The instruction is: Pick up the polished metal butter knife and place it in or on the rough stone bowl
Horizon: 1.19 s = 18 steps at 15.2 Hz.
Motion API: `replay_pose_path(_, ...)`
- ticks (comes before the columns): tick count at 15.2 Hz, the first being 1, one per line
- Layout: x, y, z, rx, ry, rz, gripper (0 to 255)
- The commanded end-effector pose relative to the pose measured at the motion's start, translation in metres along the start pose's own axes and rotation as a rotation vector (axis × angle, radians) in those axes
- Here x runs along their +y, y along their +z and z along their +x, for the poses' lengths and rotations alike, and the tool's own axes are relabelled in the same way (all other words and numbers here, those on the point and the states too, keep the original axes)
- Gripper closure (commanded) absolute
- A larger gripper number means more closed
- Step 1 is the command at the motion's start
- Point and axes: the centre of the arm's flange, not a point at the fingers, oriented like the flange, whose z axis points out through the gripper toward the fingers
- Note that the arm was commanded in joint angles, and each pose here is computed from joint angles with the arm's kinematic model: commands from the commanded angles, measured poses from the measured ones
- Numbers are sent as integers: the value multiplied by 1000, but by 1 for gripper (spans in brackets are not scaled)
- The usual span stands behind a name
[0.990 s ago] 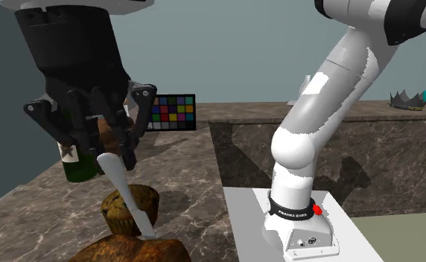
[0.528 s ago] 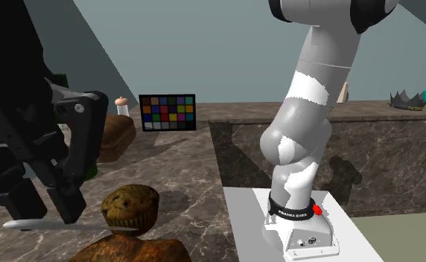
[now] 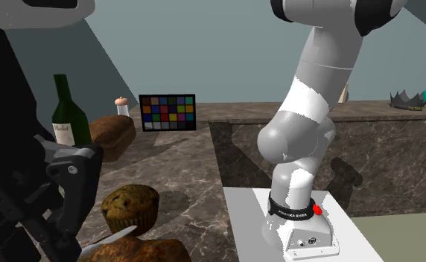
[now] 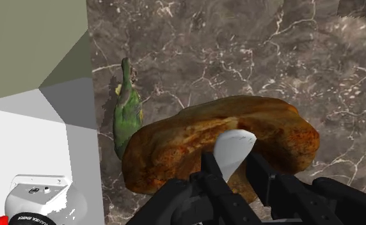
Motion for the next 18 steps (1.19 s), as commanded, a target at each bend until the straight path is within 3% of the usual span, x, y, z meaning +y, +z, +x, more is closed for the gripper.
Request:
replay_pose_path(1,-1,10,0,0,0,0,255)
replay_pose_path(7,-5,45,-3,0,0,0,255)
replay_pose_path(15,-5,45,-3,0,0,0,255)
replay_pose_path(16,-5,45,-3,0,0,0,0)
replay_pose_path(18,-5,45,-3,0,0,0,0)
